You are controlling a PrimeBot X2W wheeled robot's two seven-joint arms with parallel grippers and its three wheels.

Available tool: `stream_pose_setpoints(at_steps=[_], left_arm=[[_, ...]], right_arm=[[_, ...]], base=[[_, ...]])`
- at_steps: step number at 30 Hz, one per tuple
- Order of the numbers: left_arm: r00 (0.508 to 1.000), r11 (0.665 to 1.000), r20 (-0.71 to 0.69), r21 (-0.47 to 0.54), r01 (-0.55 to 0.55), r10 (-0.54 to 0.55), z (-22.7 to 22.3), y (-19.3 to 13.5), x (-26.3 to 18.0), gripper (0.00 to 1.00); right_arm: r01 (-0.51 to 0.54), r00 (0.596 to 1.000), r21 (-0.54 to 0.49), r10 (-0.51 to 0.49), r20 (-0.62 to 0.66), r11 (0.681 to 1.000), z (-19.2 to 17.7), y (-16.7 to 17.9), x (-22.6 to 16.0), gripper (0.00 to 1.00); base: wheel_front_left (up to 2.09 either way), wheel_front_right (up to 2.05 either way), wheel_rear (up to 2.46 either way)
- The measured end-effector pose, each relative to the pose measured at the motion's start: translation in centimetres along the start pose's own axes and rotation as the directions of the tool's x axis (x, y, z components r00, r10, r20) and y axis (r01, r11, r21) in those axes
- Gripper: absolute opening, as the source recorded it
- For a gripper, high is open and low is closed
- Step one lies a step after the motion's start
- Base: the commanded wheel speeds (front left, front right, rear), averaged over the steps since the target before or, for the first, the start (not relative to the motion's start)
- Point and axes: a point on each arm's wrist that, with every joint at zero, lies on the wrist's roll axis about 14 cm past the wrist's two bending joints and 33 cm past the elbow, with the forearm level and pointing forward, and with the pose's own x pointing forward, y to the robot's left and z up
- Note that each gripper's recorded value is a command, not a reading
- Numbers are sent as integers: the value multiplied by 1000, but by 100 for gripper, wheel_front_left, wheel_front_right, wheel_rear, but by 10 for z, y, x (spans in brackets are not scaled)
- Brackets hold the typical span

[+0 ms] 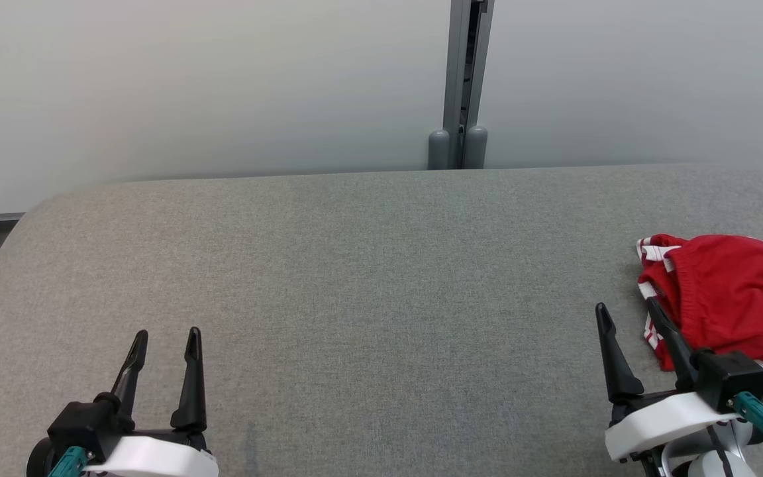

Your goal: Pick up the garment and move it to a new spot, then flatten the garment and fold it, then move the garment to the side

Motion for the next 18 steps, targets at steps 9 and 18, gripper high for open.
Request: stream_pose_setpoints(at_steps=[9,18], left_arm=[[1000,1000,-8,2,6,-6,-3,-1,-1,100],[1000,1000,-7,4,10,-10,-2,-2,-1,100]], right_arm=[[-4,1000,-5,4,29,1000,8,1,2,100],[-3,1000,-4,3,27,1000,7,2,2,100]], base=[[0,0,0],[0,0,0]])
